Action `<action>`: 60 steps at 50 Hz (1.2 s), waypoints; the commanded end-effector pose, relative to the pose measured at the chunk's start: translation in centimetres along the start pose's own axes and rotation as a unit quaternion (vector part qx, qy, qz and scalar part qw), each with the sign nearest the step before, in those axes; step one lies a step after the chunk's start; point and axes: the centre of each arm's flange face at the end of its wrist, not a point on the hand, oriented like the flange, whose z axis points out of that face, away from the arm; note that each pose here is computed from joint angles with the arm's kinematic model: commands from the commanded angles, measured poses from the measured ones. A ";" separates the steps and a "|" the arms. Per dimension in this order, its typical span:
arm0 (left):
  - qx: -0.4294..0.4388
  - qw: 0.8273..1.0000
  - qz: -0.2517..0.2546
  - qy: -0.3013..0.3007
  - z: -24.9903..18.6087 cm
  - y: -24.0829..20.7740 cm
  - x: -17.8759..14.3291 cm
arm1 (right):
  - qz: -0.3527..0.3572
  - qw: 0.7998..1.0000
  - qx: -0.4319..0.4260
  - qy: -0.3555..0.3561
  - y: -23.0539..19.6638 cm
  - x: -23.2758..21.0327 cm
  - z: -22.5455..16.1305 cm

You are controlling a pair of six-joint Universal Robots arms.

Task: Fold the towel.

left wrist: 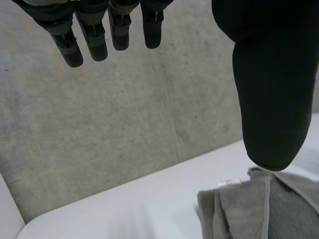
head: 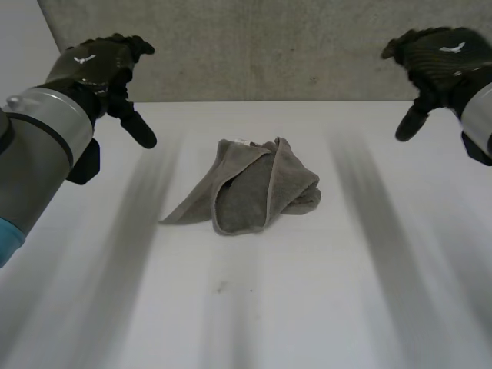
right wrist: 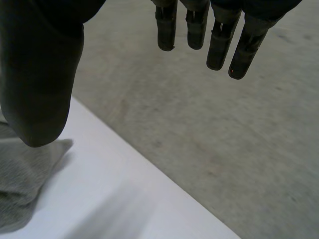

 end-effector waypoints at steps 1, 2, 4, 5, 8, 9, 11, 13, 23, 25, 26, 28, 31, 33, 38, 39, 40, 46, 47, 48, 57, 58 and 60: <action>-0.042 0.991 0.102 0.078 2.9 4.3 0.4 | -0.114 0.987 0.008 -0.116 2.5 -3.3 2.3; -0.042 0.991 0.103 0.079 2.9 4.3 0.4 | -0.114 0.987 0.008 -0.117 2.5 -3.3 2.3; -0.039 0.980 0.146 0.129 4.3 6.5 1.0 | -0.158 0.974 0.014 -0.163 3.9 -5.8 3.5; -0.039 0.980 0.147 0.129 4.3 6.5 1.0 | -0.158 0.974 0.014 -0.163 3.9 -5.8 3.5; -0.027 0.968 0.181 0.168 5.6 8.7 1.6 | -0.193 0.960 0.022 -0.201 5.3 -8.1 4.6; -0.023 0.963 0.195 0.183 6.3 9.9 1.7 | -0.207 0.956 0.022 -0.208 6.0 -8.7 5.2; -0.022 0.959 0.204 0.195 6.9 11.2 1.8 | -0.221 0.951 0.021 -0.217 6.9 -9.4 5.9; -0.022 0.955 0.211 0.208 7.3 12.4 2.1 | -0.233 0.946 0.022 -0.226 7.9 -10.1 6.6; -0.039 0.934 0.205 0.291 8.6 19.5 3.5 | -0.253 0.932 0.028 -0.257 13.5 -13.9 10.1; -0.039 0.932 0.206 0.296 8.8 20.4 3.5 | -0.253 0.932 0.027 -0.258 13.9 -14.2 10.4; -0.038 0.931 0.210 0.297 9.1 21.1 3.6 | -0.253 0.932 0.026 -0.260 14.4 -14.5 10.6; -0.035 0.929 0.217 0.297 9.3 21.7 3.6 | -0.254 0.931 0.026 -0.261 14.7 -14.7 10.7; -0.029 0.925 0.236 0.296 9.8 22.6 3.6 | -0.253 0.931 0.024 -0.261 15.4 -14.9 11.1; -0.025 0.923 0.245 0.295 10.0 22.8 3.6 | -0.253 0.932 0.024 -0.260 15.5 -15.0 11.3; -0.009 0.920 0.263 0.291 10.5 22.6 3.6 | -0.255 0.933 0.028 -0.253 15.3 -14.9 11.7; -0.002 0.920 0.267 0.288 10.7 22.4 3.5 | -0.255 0.933 0.030 -0.251 15.1 -14.8 11.7; 0.002 0.920 0.270 0.283 10.9 22.0 3.5 | -0.254 0.934 0.034 -0.248 14.7 -14.6 11.8; 0.055 0.934 0.286 0.209 11.6 16.0 2.6 | -0.245 0.945 0.080 -0.201 8.5 -12.1 11.6; 0.055 0.934 0.286 0.208 11.6 16.0 2.6 | -0.245 0.945 0.080 -0.201 8.5 -12.1 11.6; 0.076 0.937 0.288 0.181 11.5 13.5 2.3 | -0.231 0.952 0.098 -0.177 5.8 -10.7 11.3; 0.257 0.946 0.173 0.093 5.2 -4.9 1.7 | -0.085 0.962 0.242 -0.100 -11.5 -4.1 2.6; 0.257 0.946 0.173 0.093 5.2 -5.0 1.7 | -0.085 0.962 0.242 -0.100 -11.6 -4.1 2.6; 0.299 0.944 0.109 0.087 2.2 -9.0 1.4 | -0.071 0.961 0.249 -0.095 -14.3 -2.6 -0.9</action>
